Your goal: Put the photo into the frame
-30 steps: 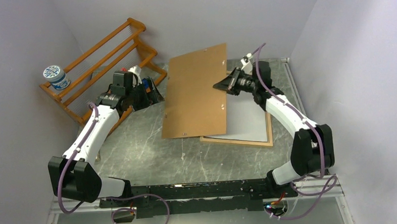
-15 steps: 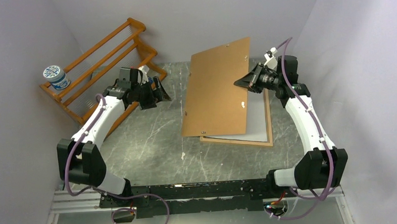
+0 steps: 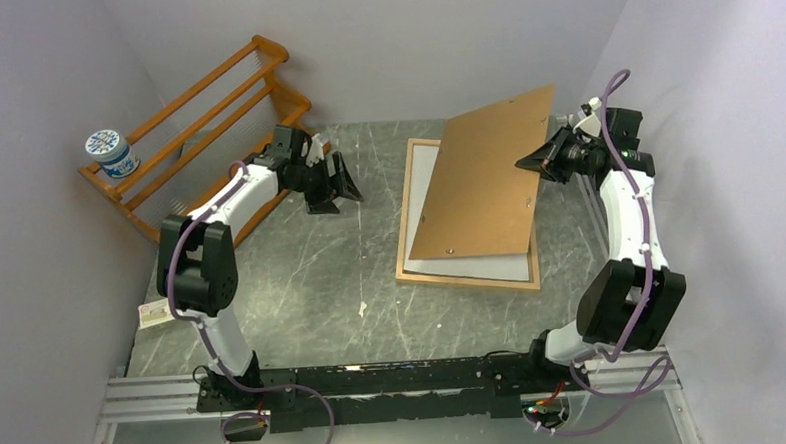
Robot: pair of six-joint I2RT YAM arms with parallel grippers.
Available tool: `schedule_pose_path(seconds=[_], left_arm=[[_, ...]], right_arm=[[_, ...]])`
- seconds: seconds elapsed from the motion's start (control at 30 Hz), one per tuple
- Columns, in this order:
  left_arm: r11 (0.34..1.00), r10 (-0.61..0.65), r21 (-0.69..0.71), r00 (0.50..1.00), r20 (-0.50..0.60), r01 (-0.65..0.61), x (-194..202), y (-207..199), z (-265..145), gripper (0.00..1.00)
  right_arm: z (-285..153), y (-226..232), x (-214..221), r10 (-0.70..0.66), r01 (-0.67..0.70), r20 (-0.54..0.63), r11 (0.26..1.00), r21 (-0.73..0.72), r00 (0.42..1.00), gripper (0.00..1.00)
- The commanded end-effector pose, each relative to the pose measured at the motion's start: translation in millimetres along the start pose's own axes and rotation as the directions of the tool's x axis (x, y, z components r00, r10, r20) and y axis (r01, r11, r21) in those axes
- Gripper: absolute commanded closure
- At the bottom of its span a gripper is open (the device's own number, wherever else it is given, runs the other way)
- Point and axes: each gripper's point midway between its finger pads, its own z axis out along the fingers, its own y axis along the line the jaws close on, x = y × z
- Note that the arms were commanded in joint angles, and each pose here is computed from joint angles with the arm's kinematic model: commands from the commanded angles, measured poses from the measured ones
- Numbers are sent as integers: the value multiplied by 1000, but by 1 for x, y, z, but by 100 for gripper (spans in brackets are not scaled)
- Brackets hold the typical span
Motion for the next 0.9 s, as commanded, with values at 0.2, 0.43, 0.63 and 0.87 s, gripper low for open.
schedule_pose_path(seconds=[0.2,0.43,0.63,0.87], left_arm=[[991,49,129,999,-12,-47,-24,-27,36,19],[979,75,191,996,-49,-65,-28,-26,64,20],[974,96,215,992,-76,-78,-22,-17,95,20],[972,46,235,991,-124,-16,-18,-4,127,25]], right_arm=[[6,5,-18,-67,63,-55,995,-80,996,100],[31,-9,-23,-20,7,-103,992,-124,994,100],[44,-17,-17,-21,-4,-150,987,-160,988,100],[55,-30,-12,-38,-4,-215,982,-189,976,100]])
